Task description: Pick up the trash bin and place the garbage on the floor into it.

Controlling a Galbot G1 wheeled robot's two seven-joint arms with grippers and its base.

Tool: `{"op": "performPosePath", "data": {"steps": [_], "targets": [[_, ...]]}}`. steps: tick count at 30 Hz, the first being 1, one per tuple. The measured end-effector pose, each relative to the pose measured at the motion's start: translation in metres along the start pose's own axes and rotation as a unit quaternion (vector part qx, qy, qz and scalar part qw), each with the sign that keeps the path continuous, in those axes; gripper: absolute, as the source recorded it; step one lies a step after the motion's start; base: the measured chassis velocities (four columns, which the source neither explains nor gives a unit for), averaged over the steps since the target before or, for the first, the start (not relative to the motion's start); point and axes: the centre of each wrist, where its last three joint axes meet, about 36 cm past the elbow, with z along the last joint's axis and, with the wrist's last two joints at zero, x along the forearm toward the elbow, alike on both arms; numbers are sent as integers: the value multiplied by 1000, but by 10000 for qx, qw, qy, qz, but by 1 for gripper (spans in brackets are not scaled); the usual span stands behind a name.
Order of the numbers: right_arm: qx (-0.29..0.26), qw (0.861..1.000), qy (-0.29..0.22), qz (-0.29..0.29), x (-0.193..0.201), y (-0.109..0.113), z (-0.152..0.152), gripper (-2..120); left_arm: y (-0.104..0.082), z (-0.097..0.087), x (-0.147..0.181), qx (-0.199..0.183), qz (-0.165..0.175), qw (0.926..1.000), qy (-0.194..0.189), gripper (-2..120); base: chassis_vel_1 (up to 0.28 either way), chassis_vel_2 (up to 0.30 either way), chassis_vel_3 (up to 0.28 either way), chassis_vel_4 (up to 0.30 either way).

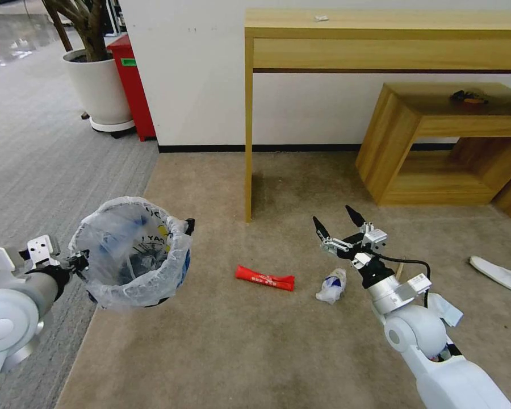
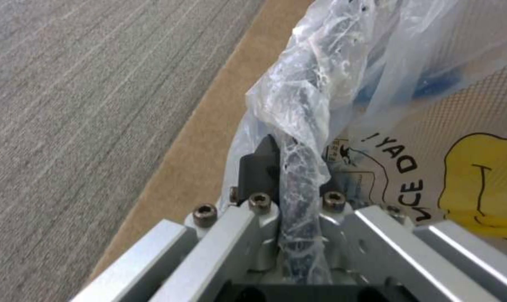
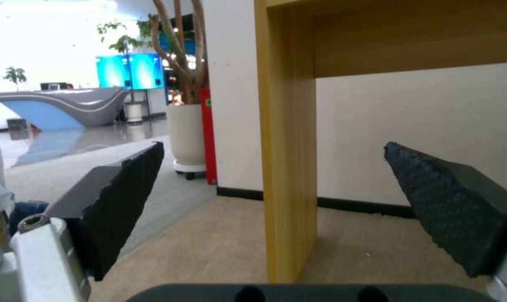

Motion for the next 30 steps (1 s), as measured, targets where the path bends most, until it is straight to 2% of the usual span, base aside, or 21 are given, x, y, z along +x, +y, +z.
{"op": "performPosePath", "data": {"steps": [18, 23, 30], "targets": [[-57, 9998, 105, 127, 1, 4, 5, 100, -2, 1, 2, -5, 46, 10000, -5, 0, -76, 74, 80, -77], [-64, 9993, 347, 84, 1, 6, 5, 100, -3, 2, 1, -1, 54, 10000, 7, 0, 0, 0, 0, 0], [-45, 9944, 991, -370, -4, -1, 0, 100, -4, 2, 3, -8, 63, 10000, -6, 0, 0, 0, 0, 0]]}}
